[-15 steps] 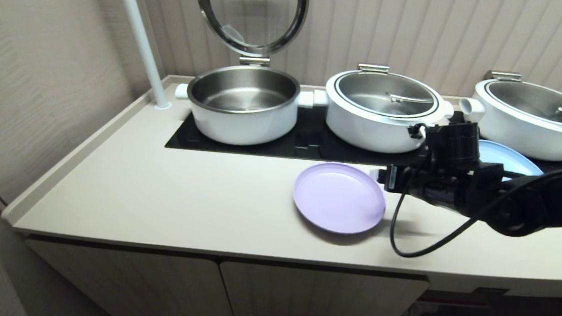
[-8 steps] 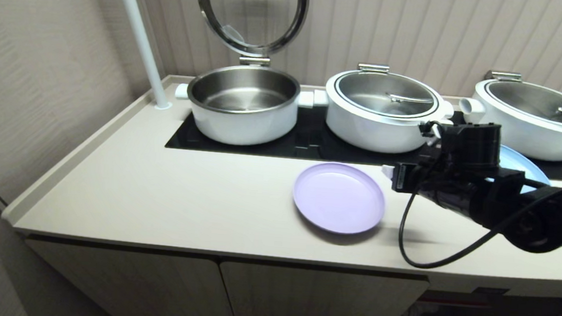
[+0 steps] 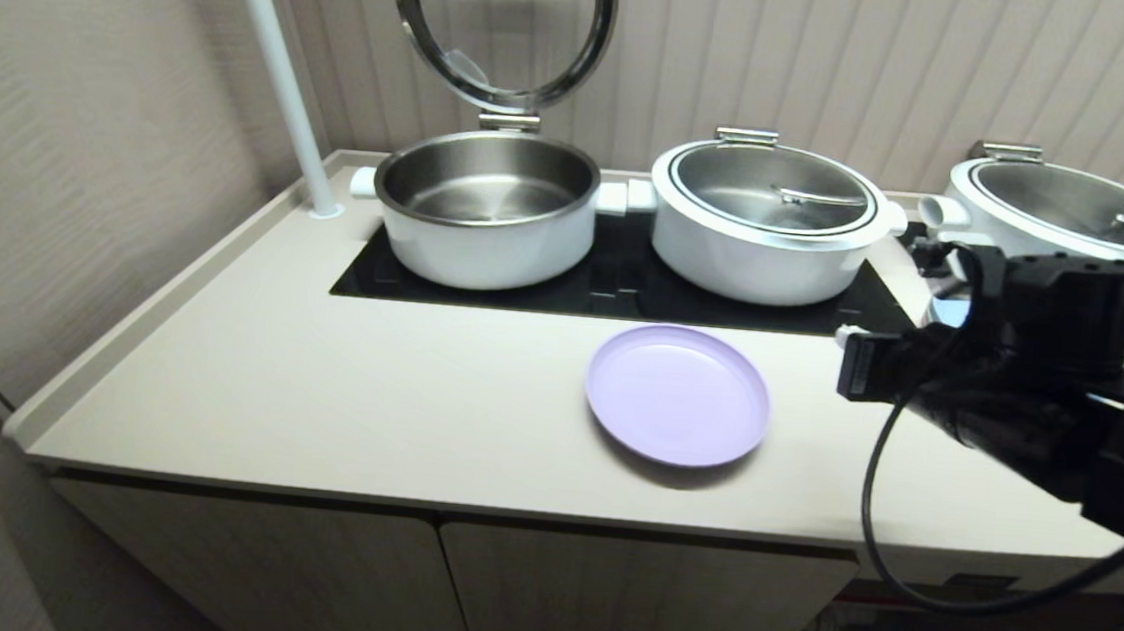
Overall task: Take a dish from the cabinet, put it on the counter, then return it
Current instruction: Pick up the plate from the table
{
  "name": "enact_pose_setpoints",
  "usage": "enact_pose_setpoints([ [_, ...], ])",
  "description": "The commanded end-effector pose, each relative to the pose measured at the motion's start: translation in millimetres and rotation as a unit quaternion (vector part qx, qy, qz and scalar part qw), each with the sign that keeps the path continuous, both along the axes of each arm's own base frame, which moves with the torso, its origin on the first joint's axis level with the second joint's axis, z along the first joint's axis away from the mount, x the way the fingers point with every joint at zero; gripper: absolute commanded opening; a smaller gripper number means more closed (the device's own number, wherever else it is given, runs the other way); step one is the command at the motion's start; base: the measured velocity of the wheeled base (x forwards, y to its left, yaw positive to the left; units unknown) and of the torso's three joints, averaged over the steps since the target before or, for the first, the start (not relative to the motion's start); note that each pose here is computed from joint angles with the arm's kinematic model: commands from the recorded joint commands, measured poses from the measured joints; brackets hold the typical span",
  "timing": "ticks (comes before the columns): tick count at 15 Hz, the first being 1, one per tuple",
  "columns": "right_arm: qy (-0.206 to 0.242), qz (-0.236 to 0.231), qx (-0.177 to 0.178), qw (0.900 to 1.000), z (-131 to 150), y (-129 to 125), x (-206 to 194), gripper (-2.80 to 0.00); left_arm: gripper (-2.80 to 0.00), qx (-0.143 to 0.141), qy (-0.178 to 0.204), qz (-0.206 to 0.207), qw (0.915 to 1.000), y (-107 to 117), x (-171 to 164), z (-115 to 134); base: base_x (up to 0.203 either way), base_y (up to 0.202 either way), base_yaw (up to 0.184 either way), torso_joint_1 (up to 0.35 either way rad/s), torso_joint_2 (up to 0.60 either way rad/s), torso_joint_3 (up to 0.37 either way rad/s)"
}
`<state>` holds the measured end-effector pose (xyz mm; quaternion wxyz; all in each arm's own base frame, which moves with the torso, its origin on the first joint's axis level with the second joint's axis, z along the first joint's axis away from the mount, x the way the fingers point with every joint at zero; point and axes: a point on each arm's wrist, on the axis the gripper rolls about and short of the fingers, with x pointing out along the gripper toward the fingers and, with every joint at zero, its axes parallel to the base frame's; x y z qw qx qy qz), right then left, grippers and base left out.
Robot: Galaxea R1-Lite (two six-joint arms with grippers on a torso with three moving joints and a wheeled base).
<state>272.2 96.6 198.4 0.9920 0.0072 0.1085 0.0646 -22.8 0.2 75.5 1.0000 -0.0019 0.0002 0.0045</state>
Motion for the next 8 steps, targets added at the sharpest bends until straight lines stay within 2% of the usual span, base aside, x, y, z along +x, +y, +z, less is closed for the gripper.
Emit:
enact_pose_setpoints([
  [1,-0.037,0.003,-0.002,0.999,13,-17,-45,-2.80,-2.80,0.000,0.000,0.000,1.0000,0,0,0,0.000,0.000,0.000,0.000,0.00,0.000],
  [5,-0.080,0.011,-0.034,0.996,0,-49,-132,-2.80,-2.80,0.000,0.000,0.000,1.0000,0,0,0,0.000,0.000,0.000,0.000,0.00,0.000],
  [8,-0.071,0.010,-0.052,0.996,-41,-71,-183,-2.80,-2.80,0.000,0.000,0.000,1.0000,0,0,0,0.000,0.000,0.000,0.000,0.00,0.000],
])
